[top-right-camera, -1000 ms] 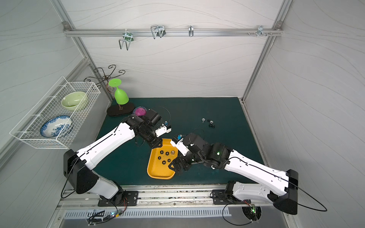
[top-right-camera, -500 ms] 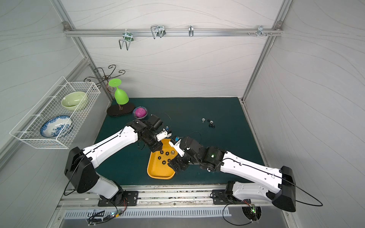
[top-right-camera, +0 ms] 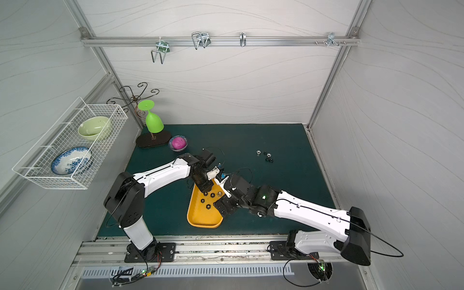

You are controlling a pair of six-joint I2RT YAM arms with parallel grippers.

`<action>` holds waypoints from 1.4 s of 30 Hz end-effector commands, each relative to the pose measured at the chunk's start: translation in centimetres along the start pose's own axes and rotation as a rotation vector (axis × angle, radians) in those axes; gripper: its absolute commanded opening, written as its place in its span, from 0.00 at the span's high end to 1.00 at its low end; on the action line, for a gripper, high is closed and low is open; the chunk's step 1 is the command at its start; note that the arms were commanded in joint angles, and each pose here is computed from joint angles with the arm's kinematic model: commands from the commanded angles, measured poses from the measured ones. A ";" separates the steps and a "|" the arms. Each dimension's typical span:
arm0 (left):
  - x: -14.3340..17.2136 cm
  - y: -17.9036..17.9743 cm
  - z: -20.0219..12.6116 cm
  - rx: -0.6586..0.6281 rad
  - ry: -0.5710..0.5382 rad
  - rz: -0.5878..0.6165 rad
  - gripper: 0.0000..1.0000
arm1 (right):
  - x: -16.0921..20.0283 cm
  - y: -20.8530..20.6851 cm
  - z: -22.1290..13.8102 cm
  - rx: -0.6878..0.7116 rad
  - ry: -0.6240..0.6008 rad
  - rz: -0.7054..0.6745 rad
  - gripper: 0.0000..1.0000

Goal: Put the nuts on the desktop into the storage box
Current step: Place the nut in the storage box.

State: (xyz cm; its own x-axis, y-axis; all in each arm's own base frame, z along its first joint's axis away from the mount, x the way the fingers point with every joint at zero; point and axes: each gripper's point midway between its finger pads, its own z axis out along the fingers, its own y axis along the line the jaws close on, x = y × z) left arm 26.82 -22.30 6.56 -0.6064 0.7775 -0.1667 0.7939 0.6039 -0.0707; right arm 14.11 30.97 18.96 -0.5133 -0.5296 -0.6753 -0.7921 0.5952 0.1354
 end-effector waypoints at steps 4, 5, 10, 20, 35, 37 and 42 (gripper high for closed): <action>-1.8 0.8 1.4 -0.020 -0.025 -0.010 0.74 | -1.4 0.2 -0.3 0.082 -0.142 -0.146 0.01; -1.9 0.7 1.4 -0.018 -0.032 -0.012 0.74 | -1.5 0.0 -0.3 0.102 -0.157 -0.169 0.01; -2.0 0.7 2.3 -0.007 -0.029 -0.030 0.74 | -0.8 -0.1 0.6 0.128 -0.132 -0.241 0.01; -1.7 1.1 3.1 -0.020 -0.009 -0.040 0.74 | 0.4 0.4 3.1 0.176 -0.012 -0.283 0.01; -1.4 1.2 3.7 -0.023 -0.002 -0.078 0.67 | 1.5 0.6 4.1 0.173 0.021 -0.218 0.01; -1.5 1.2 3.6 -0.026 -0.006 -0.079 0.67 | 1.5 0.7 4.0 0.167 0.020 -0.218 0.01; -1.4 1.3 3.9 -0.029 0.002 -0.085 0.65 | 1.7 1.1 4.1 0.144 0.021 -0.205 0.01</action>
State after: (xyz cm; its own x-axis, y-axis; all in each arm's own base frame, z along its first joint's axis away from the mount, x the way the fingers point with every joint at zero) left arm 28.60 -23.15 3.65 -0.6620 0.7312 -0.1650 0.7467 0.6625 -0.0597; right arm 14.31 33.23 14.90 -0.3415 -0.6723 -0.6568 -0.8225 0.5519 -0.1373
